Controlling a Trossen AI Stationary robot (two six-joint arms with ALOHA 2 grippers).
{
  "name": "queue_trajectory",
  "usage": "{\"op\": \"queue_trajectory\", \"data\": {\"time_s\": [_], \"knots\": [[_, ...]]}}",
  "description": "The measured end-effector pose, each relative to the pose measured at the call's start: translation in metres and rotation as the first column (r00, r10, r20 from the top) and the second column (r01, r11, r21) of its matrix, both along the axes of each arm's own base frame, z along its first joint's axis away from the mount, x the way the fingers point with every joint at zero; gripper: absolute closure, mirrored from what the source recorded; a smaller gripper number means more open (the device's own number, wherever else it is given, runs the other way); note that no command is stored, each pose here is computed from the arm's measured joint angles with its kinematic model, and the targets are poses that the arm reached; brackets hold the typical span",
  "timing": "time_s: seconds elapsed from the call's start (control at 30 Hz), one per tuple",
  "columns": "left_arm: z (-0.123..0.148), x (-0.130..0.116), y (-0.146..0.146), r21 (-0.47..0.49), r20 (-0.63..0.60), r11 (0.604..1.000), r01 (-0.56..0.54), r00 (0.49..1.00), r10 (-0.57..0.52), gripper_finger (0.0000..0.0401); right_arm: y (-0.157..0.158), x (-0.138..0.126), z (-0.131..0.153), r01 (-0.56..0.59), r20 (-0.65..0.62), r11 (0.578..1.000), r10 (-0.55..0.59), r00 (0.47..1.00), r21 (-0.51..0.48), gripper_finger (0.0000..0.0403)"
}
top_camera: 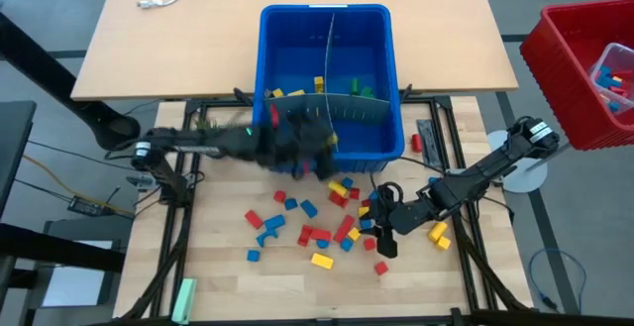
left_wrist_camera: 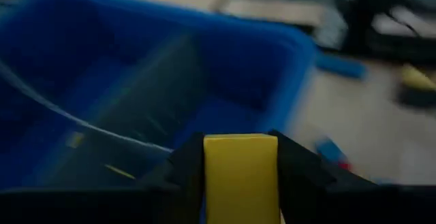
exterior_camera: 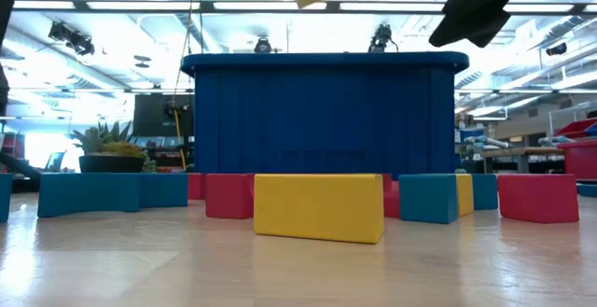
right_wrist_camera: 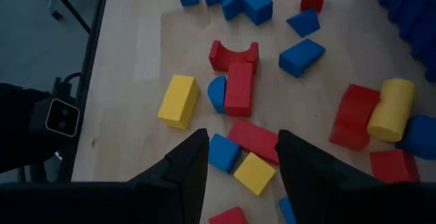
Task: Sort blocks
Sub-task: Put the yellow block with the other yellow blocks into the blue bin
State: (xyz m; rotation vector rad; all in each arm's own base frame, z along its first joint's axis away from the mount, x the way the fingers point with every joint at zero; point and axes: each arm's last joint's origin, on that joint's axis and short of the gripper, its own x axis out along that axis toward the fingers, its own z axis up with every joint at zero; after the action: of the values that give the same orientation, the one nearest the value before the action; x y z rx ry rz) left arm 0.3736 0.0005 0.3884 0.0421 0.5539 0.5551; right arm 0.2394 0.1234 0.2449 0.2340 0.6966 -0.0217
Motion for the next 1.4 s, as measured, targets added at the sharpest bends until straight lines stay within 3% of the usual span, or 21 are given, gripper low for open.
{"op": "queue_trajectory", "data": {"time_s": [0.13, 0.3, 0.53, 0.7, 0.87, 1.0, 1.13, 1.27, 1.4], "knots": [[0.030, -0.015, 0.049, 0.059, 0.054, 0.992, -0.109, 0.993, 0.106, 0.0255, 0.000, 0.000, 0.000, 0.001, 0.003, 1.000, -0.001, 1.000, 0.001, 0.0241], [0.040, -0.031, 0.112, 0.098, 0.058, 0.960, -0.262, 0.965, 0.257, 0.0255, -0.001, 0.002, 0.002, 0.016, 0.027, 1.000, -0.016, 0.999, -0.001, 0.0241], [0.031, -0.058, 0.191, 0.122, 0.034, 0.886, -0.447, 0.894, 0.446, 0.0254, -0.004, 0.004, 0.002, 0.027, 0.030, 1.000, -0.027, 0.999, -0.009, 0.0241], [0.015, -0.068, 0.229, 0.117, 0.008, 0.841, -0.528, 0.847, 0.531, 0.0247, -0.005, 0.004, 0.002, 0.030, 0.030, 0.999, -0.030, 0.999, -0.010, 0.0241], [0.000, -0.067, 0.254, 0.043, 0.006, 0.867, -0.497, 0.868, 0.497, 0.0209, -0.006, 0.004, 0.002, 0.042, 0.035, 0.999, -0.041, 0.999, -0.019, 0.0241], [-0.005, -0.068, 0.259, 0.020, -0.006, 0.862, -0.507, 0.862, 0.507, 0.0171, -0.006, 0.004, 0.002, 0.042, 0.035, 0.999, -0.041, 0.999, -0.024, 0.0241], [0.015, -0.071, 0.240, -0.012, 0.044, 0.897, -0.441, 0.896, 0.441, 0.0153, -0.006, 0.004, 0.002, 0.041, 0.035, 0.999, -0.040, 0.999, -0.024, 0.0241], [0.052, -0.077, 0.189, -0.012, 0.135, 0.946, -0.324, 0.937, 0.323, 0.0153, -0.006, 0.004, 0.002, 0.039, 0.033, 0.999, -0.038, 0.999, -0.024, 0.0241], [0.072, -0.084, 0.129, -0.011, 0.130, 0.981, -0.192, 0.973, 0.192, 0.0157, -0.005, 0.004, 0.002, 0.037, 0.033, 0.999, -0.037, 0.999, -0.022, 0.0241]]}}
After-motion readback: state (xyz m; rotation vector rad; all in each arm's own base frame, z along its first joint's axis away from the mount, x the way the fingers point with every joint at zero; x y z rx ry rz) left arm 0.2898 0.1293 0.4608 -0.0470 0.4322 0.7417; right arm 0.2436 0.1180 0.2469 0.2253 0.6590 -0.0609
